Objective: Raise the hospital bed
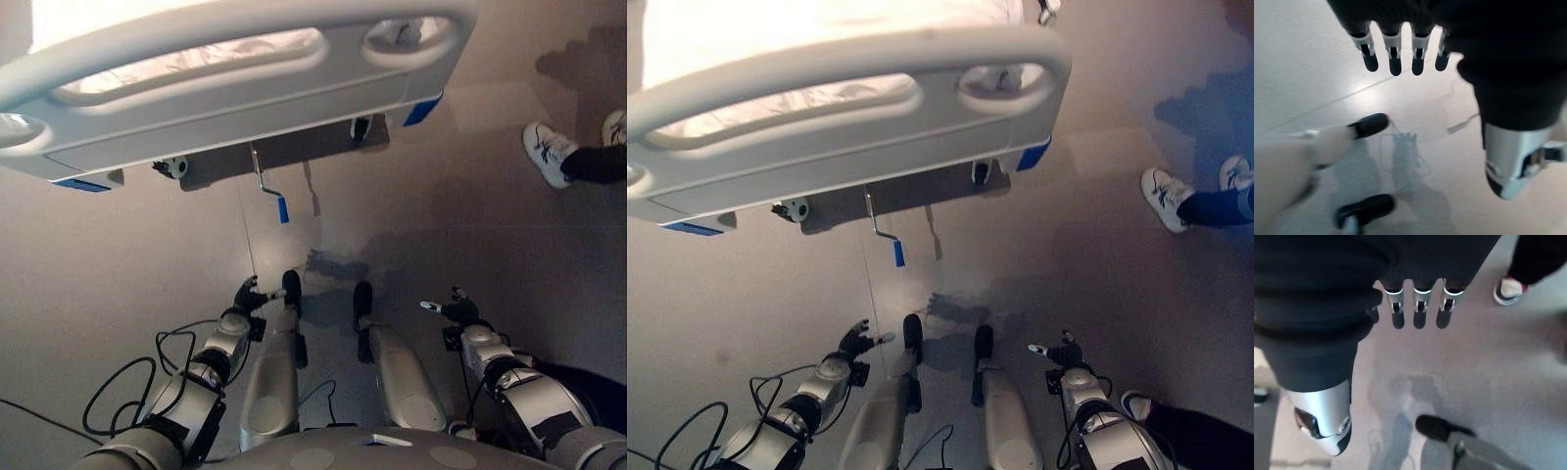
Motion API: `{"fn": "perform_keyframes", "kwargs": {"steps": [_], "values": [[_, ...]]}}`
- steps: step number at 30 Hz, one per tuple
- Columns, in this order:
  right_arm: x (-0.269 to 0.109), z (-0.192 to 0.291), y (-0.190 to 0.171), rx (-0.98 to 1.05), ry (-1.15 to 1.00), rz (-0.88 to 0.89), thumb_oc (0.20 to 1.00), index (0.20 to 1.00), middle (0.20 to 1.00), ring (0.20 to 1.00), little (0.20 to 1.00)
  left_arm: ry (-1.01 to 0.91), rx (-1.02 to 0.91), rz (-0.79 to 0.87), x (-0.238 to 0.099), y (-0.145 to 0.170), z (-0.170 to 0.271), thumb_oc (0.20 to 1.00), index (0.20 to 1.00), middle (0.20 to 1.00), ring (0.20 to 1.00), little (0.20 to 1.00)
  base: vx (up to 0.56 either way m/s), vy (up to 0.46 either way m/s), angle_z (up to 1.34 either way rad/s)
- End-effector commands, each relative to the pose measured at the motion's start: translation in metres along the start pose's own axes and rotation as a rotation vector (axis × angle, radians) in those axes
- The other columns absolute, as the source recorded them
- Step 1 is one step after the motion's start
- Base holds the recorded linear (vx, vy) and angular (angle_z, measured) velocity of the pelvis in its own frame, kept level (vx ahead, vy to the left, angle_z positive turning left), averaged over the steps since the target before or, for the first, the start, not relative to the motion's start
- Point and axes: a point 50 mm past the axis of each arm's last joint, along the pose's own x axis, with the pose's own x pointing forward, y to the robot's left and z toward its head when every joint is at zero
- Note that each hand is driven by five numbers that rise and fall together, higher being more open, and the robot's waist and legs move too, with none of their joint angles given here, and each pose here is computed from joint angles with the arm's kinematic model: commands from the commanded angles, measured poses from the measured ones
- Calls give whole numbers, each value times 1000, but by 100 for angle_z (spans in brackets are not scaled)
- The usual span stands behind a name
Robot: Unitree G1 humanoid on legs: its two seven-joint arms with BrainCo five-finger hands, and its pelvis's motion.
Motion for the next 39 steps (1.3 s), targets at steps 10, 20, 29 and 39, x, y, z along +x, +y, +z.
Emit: {"fn": "perform_keyframes", "kwargs": {"steps": [10,20,29,39], "values": [[-5,4,3,41,-69,-30,1000,1000,1000,1000,1000,-202,-96,111,19,20,86,1000,1000,1000,1000,1000,-48,24,-10],[-7,-4,3,58,-49,-38,1000,1000,1000,1000,1000,-229,-188,198,24,53,116,1000,1000,1000,1000,1000,16,-6,-4],[-8,-5,5,71,-49,-37,1000,1000,1000,1000,1000,-236,-251,257,23,84,129,1000,1000,1000,1000,1000,15,-4,0],[-11,-12,7,84,-36,-26,1000,1000,1000,1000,1000,-330,-310,276,19,100,169,1000,1000,1000,1000,1000,4,0,0]]}}
